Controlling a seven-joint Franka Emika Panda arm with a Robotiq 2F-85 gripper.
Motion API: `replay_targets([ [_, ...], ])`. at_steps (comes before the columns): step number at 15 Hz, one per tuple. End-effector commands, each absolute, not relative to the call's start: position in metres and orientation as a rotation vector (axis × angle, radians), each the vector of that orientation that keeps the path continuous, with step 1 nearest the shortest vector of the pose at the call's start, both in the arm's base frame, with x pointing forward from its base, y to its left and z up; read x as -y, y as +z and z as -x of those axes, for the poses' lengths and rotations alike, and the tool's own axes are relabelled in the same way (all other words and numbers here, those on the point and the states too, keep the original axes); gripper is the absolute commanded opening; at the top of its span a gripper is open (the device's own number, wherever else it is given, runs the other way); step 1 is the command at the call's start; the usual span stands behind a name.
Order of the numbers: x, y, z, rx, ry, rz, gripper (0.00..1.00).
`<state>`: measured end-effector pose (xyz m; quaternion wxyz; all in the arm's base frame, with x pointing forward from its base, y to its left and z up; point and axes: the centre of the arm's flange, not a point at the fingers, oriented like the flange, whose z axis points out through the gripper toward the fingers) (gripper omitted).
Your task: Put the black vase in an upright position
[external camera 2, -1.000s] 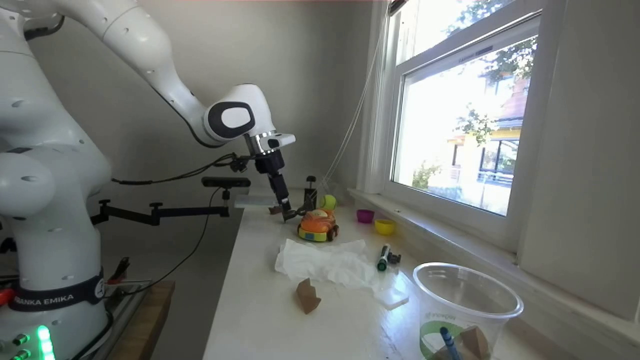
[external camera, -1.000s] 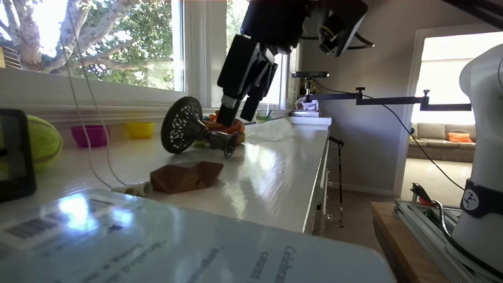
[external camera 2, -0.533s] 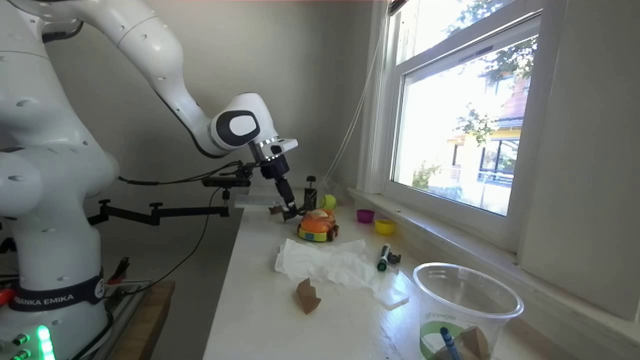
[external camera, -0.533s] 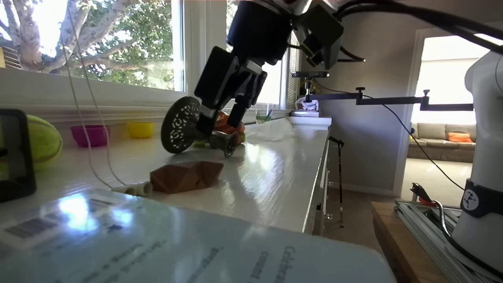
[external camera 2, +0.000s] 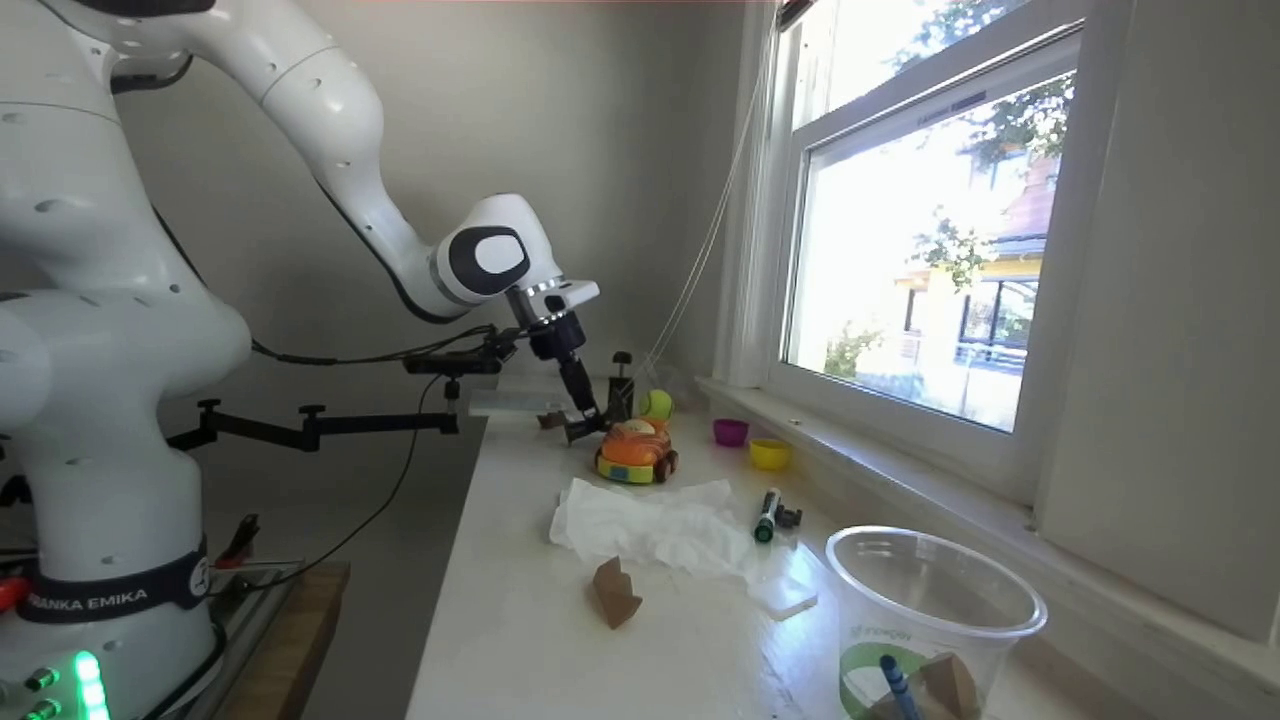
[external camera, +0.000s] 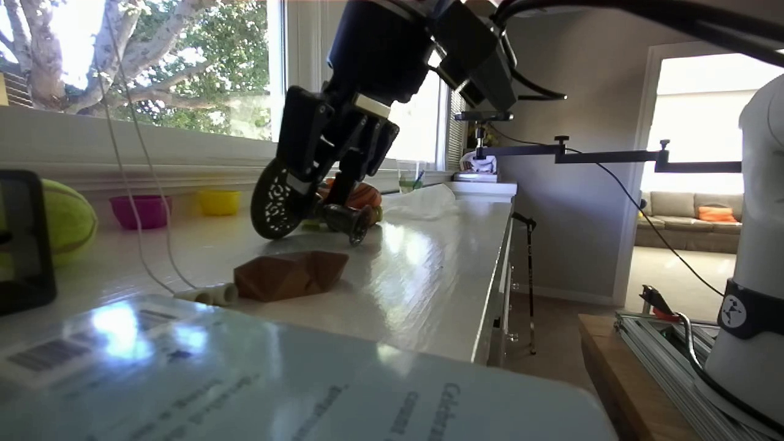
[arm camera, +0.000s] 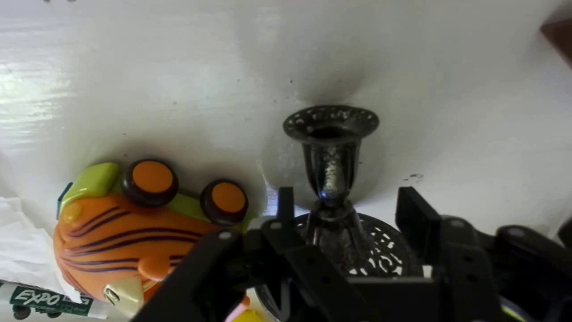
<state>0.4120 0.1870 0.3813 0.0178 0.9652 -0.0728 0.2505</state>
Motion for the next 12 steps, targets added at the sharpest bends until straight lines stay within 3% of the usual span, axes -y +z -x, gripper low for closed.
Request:
replay_targets([
  [1,-0.198,0.374,-0.425,0.264,0.81,-2.986,0.3],
  [4,-0.2,0.373,-0.426,0.275,0.807,-2.984,0.09],
  [5,-0.201,0.374,-0.426,0.278,0.81,-2.982,0.07],
  [12,-0.2,0.4,-0.431,0.225,0.964,-2.894,0.08],
])
